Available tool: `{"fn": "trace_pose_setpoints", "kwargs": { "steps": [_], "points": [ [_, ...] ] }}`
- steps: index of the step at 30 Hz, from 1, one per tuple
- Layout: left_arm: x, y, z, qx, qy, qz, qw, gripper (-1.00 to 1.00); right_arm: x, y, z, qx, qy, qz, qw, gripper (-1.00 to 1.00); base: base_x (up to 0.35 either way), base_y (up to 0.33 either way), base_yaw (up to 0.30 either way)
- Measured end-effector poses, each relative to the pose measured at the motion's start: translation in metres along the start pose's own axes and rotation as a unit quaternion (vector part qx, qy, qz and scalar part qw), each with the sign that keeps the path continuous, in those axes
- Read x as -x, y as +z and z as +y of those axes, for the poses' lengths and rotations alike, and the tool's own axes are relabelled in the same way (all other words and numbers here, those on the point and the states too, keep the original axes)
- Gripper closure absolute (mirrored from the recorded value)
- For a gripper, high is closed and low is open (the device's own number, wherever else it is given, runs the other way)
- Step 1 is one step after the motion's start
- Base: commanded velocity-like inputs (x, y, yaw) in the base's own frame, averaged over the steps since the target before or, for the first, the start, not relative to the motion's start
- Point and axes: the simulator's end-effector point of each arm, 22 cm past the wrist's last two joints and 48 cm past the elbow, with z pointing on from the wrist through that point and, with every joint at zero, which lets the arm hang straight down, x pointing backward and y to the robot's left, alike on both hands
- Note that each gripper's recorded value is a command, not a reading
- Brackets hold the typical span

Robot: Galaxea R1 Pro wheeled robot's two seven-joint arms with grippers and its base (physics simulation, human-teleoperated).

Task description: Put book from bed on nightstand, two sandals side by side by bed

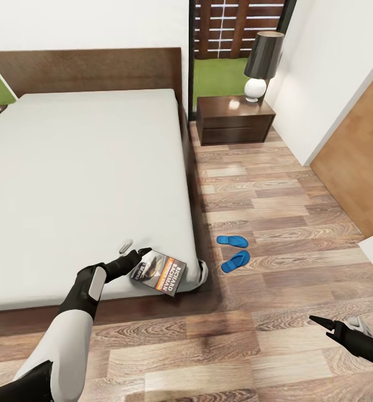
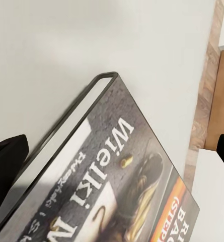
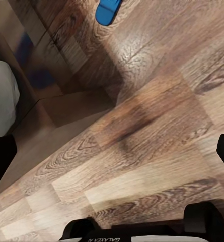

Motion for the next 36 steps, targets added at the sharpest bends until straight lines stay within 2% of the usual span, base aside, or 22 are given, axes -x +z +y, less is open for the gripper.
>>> {"fn": "trace_pose_setpoints", "kwargs": {
  "steps": [7,36],
  "points": [
    [0.0012,-0.0065,-0.0054,0.005,0.004,0.003,1.0,-1.0,0.0019,-0.0086,0.006,0.0,0.0,0.0,1.0,-1.0,0.0,0.0,0.0],
    [0.0015,-0.0067,-0.0052,0.005,0.003,0.003,1.0,-1.0,0.0021,-0.0088,0.0058,0.0,0.001,0.0,1.0,-1.0,0.0,0.0,0.0]
  ]
}}
